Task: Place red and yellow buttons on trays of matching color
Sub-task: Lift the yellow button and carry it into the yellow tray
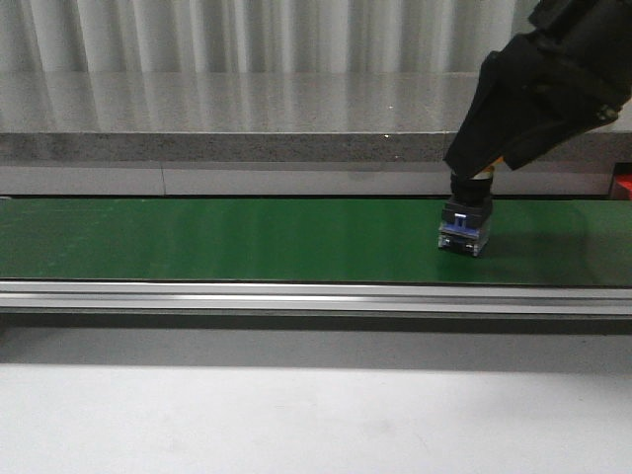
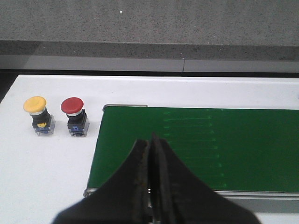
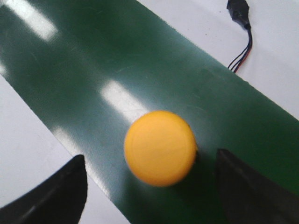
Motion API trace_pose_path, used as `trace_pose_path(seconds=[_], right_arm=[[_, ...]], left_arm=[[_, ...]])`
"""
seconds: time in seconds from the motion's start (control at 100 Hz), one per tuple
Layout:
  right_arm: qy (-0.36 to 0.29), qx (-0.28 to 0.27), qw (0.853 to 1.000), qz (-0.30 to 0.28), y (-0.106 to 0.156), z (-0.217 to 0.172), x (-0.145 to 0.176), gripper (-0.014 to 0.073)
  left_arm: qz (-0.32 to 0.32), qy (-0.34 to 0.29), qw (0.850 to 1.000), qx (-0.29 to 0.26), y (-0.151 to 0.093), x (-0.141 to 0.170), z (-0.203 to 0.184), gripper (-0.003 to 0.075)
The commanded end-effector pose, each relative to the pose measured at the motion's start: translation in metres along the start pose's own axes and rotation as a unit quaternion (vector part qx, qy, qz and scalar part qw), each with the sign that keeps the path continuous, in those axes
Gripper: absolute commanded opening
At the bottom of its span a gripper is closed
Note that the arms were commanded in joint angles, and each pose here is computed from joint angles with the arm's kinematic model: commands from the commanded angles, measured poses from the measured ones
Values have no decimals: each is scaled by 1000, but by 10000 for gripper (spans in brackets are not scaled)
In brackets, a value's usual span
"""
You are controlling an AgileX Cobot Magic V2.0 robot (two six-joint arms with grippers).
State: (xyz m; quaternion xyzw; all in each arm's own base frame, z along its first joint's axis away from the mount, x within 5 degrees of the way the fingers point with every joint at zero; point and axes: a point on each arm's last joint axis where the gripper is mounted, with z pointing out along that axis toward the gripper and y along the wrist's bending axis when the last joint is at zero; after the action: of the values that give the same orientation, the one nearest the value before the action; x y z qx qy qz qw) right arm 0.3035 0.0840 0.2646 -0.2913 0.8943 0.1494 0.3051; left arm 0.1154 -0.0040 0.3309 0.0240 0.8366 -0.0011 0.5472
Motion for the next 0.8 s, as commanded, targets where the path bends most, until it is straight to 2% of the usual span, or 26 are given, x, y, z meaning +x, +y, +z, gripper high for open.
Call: trace_pose_path(seconds=[0.0,0.16,0.21,0.31,0.38,0.51,0.64,0.74,0.79], right_arm=[[-41,22,999,-5,-1,-5,-13,563],[-28,26,999,3,-8,12,-10,533],[-26,26,999,4,-9,14,-10,468],[-26,26,999,5,-9,14,-10,277],[-28,24,999,9,-7,11,-10,189],[-35,35,998,31,-11,-7,-10,178],[-35,96,992,75,-26,-47,-2,178],[-41,161,975,148,-43,-84,12,178],[-50,194,960,198,-53,-103,21,178]], left_arm=[[-1,-52,999,6,-1,-15,-5,-20],[-1,-52,999,6,-1,-15,-5,-20],[-1,-52,999,6,-1,-15,-5,-20],[-1,-52,999,6,-1,-15,-5,-20],[-1,-52,999,6,-1,-15,-5,-20],[-1,-52,999,6,-1,-15,-5,-20],[-1,-52,999,6,-1,-15,-5,-20],[-1,-52,999,6,-1,-15,-5,-20],[-1,-52,999,6,-1,-15,-5,-20]])
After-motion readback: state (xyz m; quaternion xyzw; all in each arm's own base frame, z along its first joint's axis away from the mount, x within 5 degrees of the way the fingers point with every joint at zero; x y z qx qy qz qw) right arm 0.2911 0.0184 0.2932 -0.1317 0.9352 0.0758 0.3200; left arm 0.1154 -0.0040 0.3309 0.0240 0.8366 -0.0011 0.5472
